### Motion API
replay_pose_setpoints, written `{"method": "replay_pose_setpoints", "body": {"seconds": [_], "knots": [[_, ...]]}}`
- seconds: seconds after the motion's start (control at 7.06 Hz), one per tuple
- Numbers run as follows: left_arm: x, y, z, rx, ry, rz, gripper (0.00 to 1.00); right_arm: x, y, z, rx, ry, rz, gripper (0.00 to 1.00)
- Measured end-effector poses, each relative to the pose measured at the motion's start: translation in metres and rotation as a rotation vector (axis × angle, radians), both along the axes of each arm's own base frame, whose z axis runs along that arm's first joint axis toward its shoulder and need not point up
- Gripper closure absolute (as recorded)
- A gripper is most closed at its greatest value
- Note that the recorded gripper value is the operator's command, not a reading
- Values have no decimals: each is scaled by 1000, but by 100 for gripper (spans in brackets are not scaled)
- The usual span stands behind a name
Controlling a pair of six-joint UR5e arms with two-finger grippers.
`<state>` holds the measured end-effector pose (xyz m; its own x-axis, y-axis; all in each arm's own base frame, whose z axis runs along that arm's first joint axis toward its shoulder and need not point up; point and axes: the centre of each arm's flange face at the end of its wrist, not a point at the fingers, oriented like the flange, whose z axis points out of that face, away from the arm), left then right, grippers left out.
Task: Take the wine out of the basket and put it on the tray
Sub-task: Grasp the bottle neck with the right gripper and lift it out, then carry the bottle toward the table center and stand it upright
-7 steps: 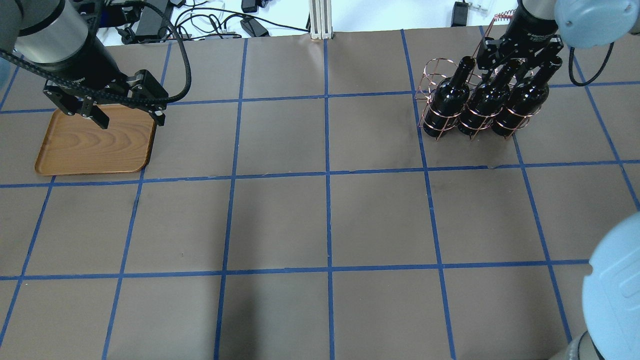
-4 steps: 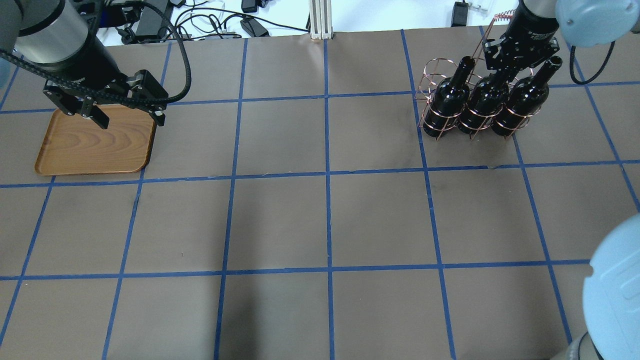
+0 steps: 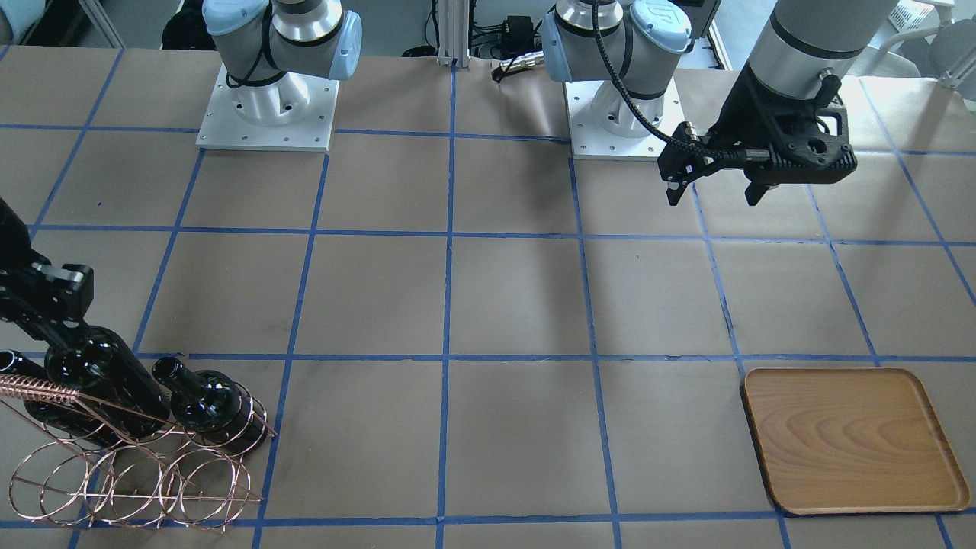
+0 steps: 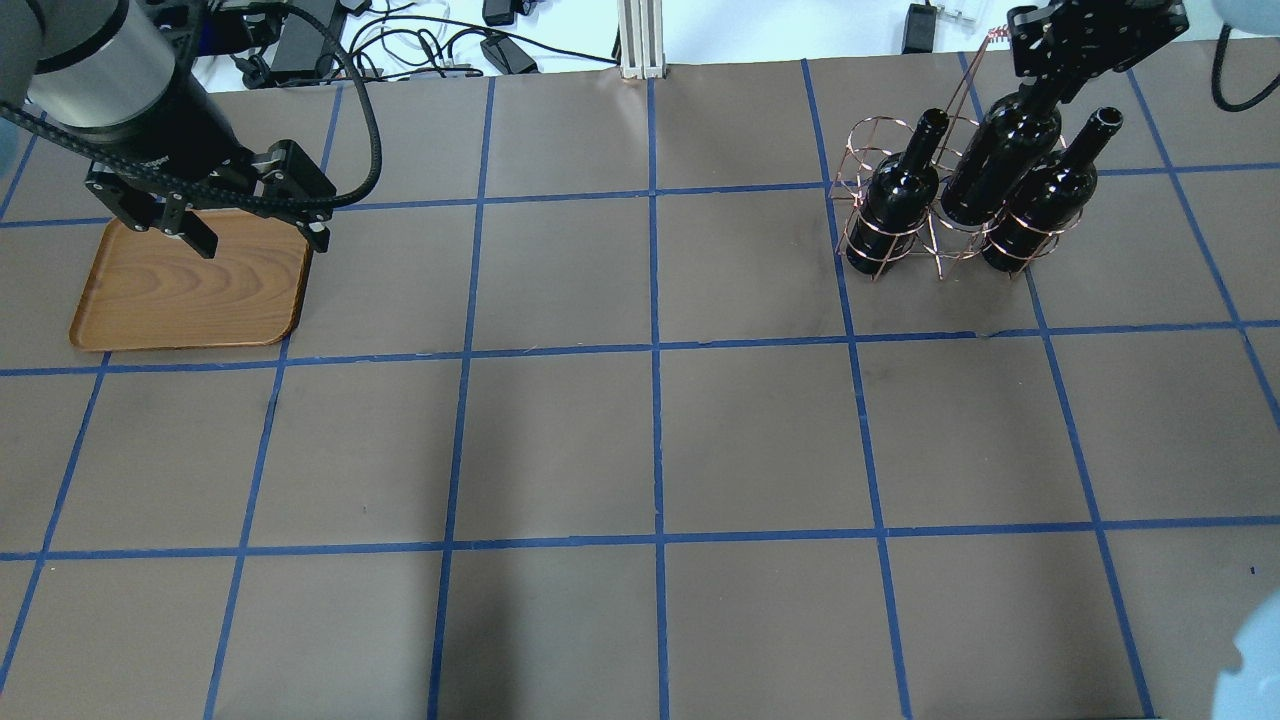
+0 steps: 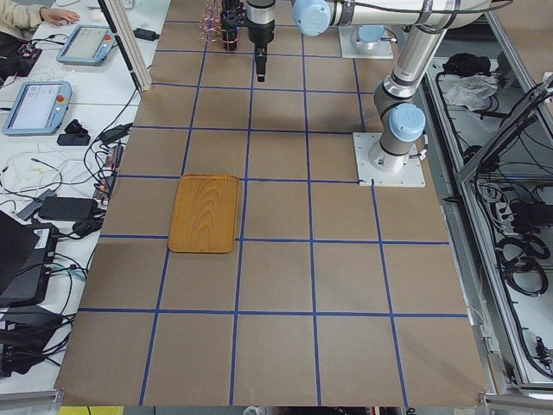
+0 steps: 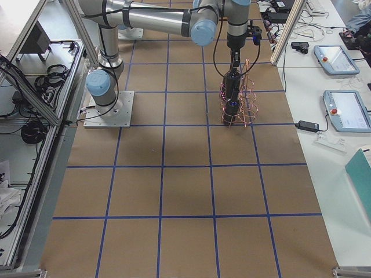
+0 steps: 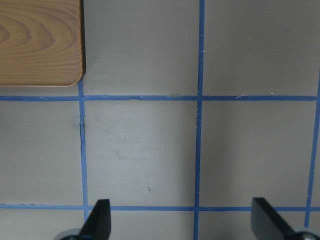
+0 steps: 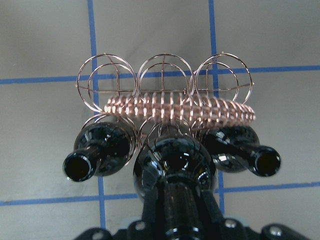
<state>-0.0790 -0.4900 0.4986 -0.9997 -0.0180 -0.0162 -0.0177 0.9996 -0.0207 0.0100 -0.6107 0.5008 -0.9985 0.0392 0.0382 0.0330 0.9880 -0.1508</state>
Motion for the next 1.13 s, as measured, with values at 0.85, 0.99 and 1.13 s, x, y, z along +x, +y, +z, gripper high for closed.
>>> {"method": "replay_pose_setpoints", "body": {"seconds": [0.85,0.99,1.13], "knots": [[0,1,1,-2,-1,0,0,121,98,7,172,-45,-121,97],[0,1,1,-3,-2,1,0,170,109,-12,159,-48,-166,97],[1,1,2,-3,-3,1,0,222,121,-35,129,-58,-220,97]]}}
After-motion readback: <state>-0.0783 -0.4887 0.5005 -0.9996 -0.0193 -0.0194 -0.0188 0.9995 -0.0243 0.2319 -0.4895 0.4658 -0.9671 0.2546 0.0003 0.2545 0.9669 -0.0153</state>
